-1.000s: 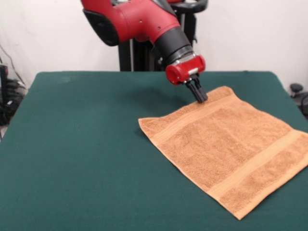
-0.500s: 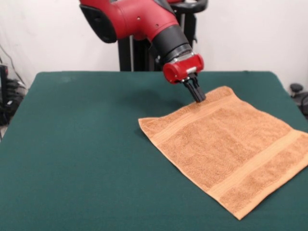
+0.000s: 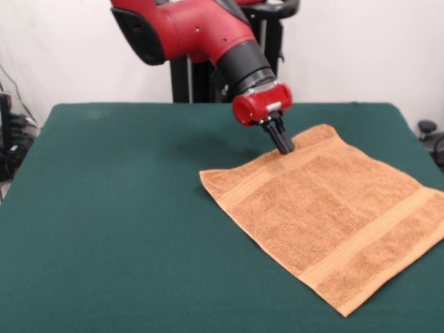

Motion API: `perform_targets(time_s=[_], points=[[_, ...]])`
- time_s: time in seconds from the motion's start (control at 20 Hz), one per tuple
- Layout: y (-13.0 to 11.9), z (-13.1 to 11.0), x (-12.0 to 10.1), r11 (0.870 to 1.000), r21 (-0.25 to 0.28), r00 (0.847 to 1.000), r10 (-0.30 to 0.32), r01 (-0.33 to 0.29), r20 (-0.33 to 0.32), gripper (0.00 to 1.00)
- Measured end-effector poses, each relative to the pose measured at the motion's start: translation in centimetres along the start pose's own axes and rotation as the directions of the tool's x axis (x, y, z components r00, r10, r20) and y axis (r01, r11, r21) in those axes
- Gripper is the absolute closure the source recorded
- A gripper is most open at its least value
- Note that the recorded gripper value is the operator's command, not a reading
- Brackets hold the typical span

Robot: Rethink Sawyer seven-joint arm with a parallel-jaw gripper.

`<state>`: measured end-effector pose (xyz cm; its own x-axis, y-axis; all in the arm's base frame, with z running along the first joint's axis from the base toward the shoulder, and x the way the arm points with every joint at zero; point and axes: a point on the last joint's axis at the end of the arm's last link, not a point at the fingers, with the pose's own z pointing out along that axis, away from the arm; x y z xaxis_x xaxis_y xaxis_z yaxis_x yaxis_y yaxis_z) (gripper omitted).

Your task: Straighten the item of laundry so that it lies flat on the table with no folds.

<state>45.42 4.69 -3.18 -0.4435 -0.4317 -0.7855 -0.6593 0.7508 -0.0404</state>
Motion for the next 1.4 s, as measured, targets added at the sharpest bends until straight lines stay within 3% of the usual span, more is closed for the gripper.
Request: perform_targets(time_s=[0.4, 0.7, 1.05, 1.4], points=[[-1.9, 1.3, -0.2, 0.999, 0.032, 1.000, -0.018, 0.018, 0.017, 1.00], [-2.2, 2.9, 1.1, 0.999, 0.035, 1.000, -0.012, 0.011, 0.019, 1.00], [-1.5, 5.1, 3.2, 1.000, -0.001, 1.000, 0.004, -0.004, -0.030, 1.00], [-2.3, 5.8, 2.8, 0.998, -0.021, 0.998, 0.053, -0.053, -0.029, 1.00]])
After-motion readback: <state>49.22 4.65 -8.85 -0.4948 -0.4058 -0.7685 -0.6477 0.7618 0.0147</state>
